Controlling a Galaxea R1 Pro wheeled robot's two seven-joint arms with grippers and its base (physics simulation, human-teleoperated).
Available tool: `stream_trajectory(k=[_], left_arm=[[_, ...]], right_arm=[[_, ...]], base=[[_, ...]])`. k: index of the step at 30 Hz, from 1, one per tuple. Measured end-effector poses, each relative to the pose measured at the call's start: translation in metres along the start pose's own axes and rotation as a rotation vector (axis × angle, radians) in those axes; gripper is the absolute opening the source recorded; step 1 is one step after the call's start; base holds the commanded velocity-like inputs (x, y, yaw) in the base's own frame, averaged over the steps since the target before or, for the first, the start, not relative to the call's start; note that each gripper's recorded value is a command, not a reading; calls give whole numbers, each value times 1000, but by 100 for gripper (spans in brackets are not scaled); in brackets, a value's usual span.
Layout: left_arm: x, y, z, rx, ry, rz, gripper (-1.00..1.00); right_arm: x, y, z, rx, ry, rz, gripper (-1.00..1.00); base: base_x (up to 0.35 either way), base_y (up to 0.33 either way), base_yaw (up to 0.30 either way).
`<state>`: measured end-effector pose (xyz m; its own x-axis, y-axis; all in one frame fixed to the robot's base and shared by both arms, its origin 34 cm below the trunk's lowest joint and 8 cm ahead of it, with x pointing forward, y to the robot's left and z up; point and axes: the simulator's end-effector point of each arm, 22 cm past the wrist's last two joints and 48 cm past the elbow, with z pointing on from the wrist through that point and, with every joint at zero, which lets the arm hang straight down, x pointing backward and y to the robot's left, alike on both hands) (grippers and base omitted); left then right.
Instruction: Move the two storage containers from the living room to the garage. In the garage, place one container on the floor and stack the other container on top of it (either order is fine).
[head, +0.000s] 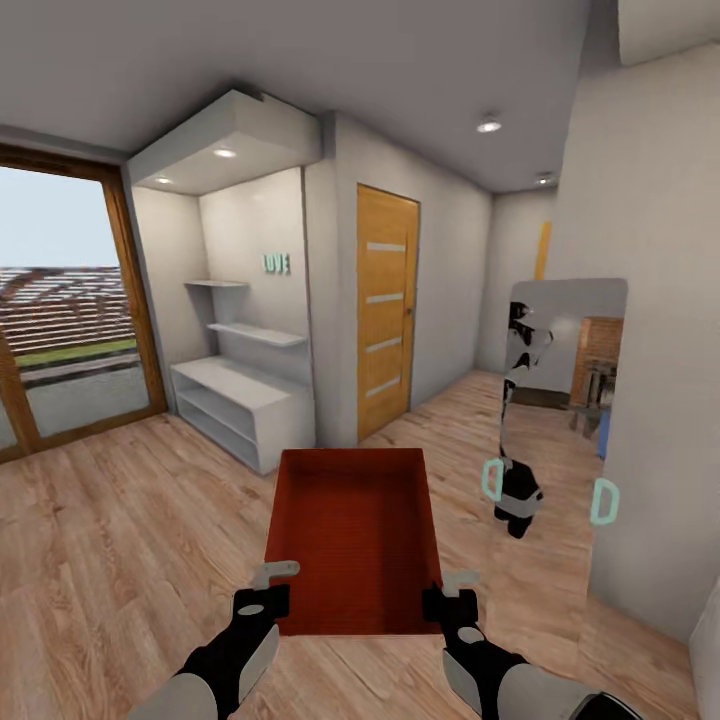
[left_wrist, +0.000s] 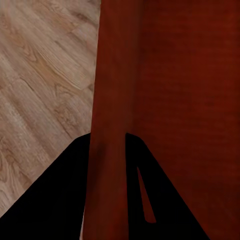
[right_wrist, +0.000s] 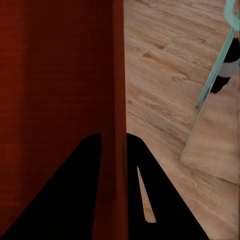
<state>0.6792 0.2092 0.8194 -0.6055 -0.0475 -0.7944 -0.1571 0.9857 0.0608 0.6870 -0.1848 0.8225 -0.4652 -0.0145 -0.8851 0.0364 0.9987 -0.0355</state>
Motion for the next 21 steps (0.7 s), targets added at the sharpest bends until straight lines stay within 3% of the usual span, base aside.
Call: stream_trajectory(k=[14,21], left_arm=[[0,0,0,0,0,1,-100],[0,0,0,0,0,1,-100]], right_arm=[[0,0,0,0,0,1,-100],[0,0,0,0,0,0,-100]], base=[[323,0,-246],[325,0,-69]])
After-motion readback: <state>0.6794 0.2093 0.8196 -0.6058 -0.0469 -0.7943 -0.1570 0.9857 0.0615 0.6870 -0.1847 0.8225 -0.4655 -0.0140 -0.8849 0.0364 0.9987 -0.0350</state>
